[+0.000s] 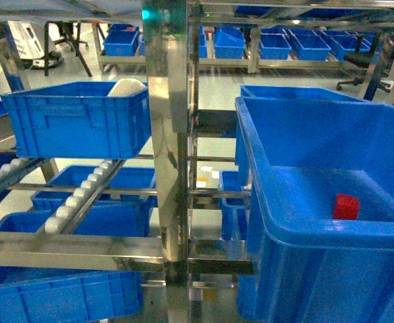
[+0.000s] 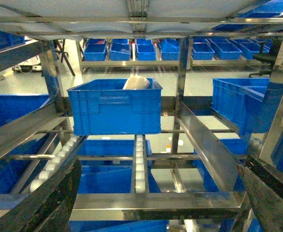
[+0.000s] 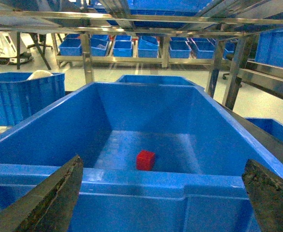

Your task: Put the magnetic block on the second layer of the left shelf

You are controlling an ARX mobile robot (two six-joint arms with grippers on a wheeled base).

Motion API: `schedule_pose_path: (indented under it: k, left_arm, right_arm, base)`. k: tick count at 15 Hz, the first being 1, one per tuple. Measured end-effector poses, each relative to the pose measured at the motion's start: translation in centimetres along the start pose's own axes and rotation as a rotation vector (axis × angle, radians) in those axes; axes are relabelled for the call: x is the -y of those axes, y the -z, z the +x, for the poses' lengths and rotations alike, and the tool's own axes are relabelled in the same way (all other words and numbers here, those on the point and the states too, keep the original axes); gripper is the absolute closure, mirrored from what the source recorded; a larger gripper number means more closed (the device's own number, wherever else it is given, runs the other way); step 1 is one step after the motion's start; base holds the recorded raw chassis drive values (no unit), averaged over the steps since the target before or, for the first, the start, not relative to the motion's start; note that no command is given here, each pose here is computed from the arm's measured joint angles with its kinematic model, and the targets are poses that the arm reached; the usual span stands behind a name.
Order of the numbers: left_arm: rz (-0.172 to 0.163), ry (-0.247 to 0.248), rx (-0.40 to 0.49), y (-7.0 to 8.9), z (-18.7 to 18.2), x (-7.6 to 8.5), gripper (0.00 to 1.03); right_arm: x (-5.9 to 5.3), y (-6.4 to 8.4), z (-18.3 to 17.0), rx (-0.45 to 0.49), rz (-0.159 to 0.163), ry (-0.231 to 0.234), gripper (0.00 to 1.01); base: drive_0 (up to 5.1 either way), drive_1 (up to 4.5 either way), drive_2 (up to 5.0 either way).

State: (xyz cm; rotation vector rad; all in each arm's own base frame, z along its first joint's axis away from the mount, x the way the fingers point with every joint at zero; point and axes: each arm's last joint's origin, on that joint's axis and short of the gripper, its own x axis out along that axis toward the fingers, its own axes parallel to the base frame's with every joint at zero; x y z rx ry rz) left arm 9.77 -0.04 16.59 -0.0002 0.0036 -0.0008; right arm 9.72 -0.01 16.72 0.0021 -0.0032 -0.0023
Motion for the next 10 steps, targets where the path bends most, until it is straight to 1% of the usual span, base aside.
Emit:
schedule_pose_path:
  k: [10]
  left_arm:
    - [0.000, 0.000, 0.000, 0.00, 0.00, 0.00, 0.05]
  right_arm:
    - [0.00, 0.00, 0.00, 0.000, 0.000, 0.000, 0.03]
  base:
    - [0.0, 0.00, 0.0]
